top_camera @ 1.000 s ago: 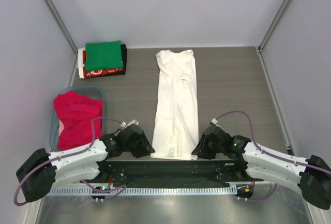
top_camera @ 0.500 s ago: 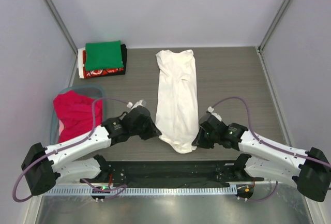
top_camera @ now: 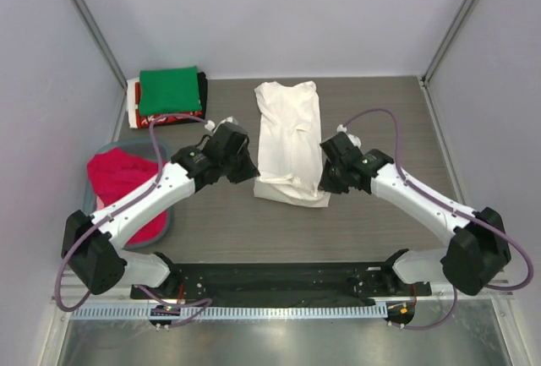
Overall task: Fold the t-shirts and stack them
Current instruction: Fold the tshirt
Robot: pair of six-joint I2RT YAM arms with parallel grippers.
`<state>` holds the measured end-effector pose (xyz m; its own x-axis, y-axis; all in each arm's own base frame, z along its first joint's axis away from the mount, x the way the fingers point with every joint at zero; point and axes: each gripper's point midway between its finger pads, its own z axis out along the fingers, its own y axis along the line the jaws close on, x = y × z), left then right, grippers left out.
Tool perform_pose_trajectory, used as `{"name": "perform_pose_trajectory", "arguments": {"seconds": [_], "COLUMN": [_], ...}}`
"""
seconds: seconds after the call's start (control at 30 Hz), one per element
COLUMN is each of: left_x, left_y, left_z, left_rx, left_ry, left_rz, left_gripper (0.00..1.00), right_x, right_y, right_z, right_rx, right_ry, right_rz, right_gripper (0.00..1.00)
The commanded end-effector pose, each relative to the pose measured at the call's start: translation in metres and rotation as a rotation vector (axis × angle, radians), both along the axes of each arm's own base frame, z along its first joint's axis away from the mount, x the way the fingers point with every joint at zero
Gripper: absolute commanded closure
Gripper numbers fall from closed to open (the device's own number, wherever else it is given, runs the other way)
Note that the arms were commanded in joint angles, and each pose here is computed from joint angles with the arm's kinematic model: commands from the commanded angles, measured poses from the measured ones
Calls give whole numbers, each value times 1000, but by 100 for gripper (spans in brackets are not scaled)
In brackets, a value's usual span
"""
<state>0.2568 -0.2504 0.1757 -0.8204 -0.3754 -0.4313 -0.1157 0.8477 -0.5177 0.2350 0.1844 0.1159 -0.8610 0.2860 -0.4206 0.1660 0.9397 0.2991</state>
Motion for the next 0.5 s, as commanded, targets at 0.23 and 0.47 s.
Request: {"name": "perform_pose_trajectory", "arguments": {"seconds": [0.23, 0.47], "left_x": [95, 144], "left_y": [-7, -10], "left_z": [17, 4], "left_rx": [22, 11], "left_ry": [-59, -32], "left_rz": [-7, -1], "left_gripper": [100, 100], "right_x": [104, 149], "right_y": [0, 2], "right_z": [34, 24], "right_rx": [-60, -38], "right_ry": [-103, -77], "right_rz": [74, 84], "right_gripper": [99, 99]}}
